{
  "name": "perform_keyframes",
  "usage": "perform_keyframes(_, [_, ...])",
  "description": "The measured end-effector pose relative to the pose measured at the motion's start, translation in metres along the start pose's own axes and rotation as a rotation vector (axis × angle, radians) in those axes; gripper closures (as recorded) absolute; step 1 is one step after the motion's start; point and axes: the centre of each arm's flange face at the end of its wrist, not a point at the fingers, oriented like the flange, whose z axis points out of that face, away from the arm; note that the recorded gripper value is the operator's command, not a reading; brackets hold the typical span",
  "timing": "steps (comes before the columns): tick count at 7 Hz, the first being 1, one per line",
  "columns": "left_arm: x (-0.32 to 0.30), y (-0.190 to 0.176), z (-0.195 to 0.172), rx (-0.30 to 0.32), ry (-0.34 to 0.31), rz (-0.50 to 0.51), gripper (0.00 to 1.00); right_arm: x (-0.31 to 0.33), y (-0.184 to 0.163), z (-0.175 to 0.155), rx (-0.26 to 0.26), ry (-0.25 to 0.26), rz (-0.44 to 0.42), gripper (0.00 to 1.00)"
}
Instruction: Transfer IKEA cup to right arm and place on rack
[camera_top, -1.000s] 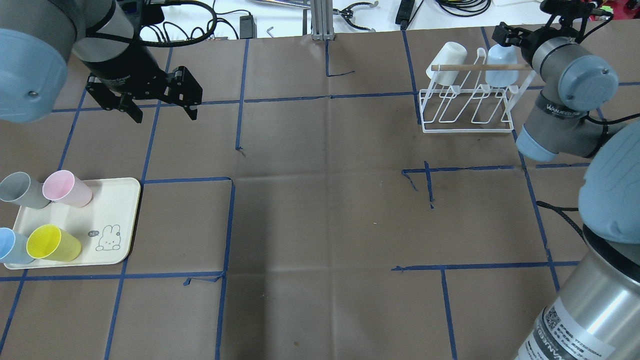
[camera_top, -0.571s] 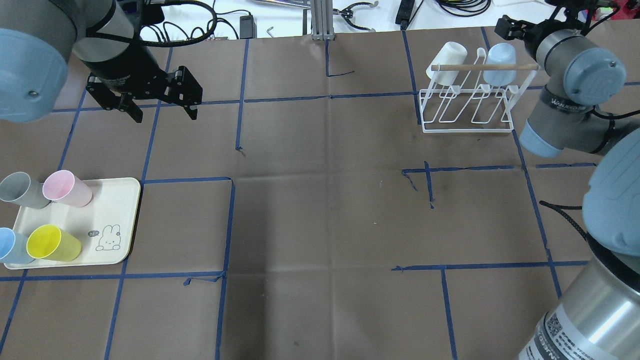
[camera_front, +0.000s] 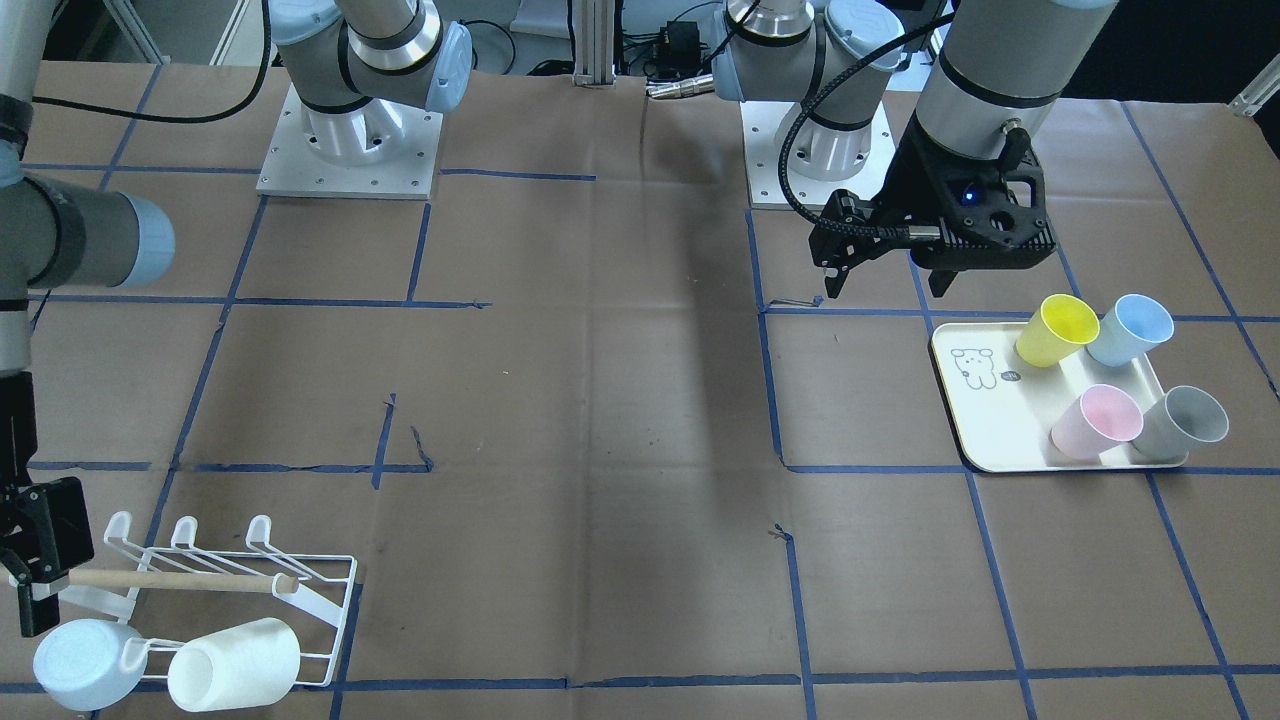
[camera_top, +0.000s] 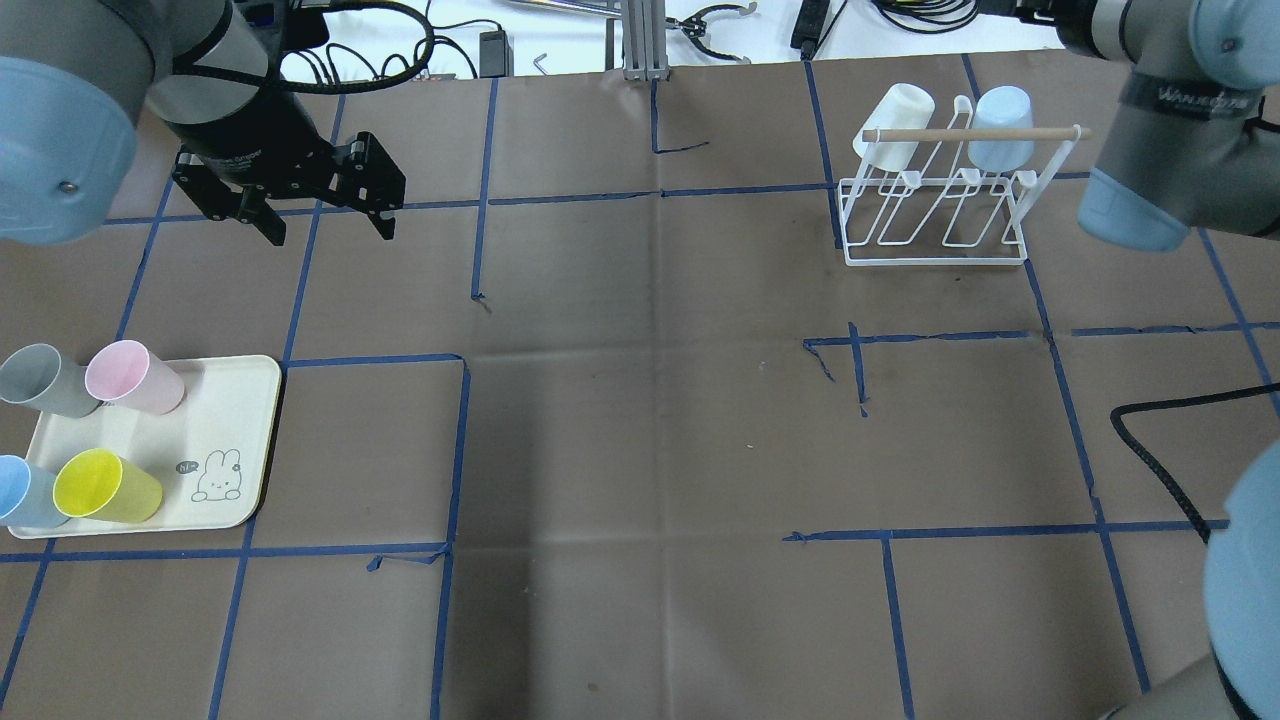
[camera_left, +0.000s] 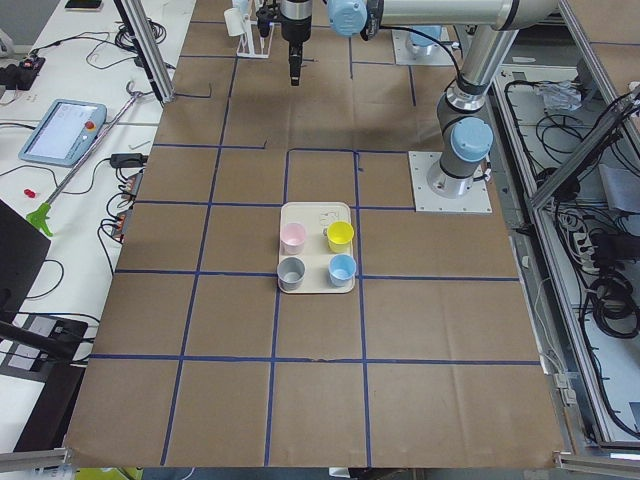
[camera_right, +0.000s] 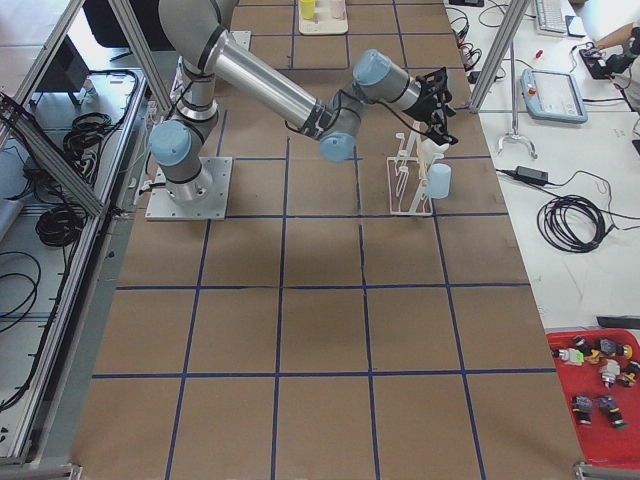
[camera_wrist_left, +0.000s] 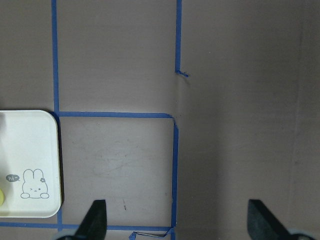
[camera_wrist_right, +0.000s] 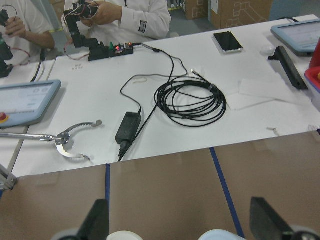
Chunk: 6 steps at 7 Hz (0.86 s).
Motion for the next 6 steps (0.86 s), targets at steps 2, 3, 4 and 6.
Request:
perform_keyframes(2, [0.000,0.000,0.000,0.000,0.000,0.000,0.00,-0.053,-0.008,-0.038,-0.138,0.021,-0.034,0.00])
perform_keyframes(3, [0.000,0.000,0.000,0.000,0.000,0.000,0.00,-0.074,-0.004,-0.052,-0.208,0.025,-0.054,0.00])
perform_keyframes(4, [0.000,0.000,0.000,-0.001,0.000,-0.001,0.00,-0.087,0.001,-0.066,-0.283,0.026,-0.062,0.00])
perform_keyframes(6, [-0.001,0.000,0.000,-0.001,0.000,-0.001,0.00,-0.101,0.013,-0.106,-0.449,0.026,-0.064,0.00])
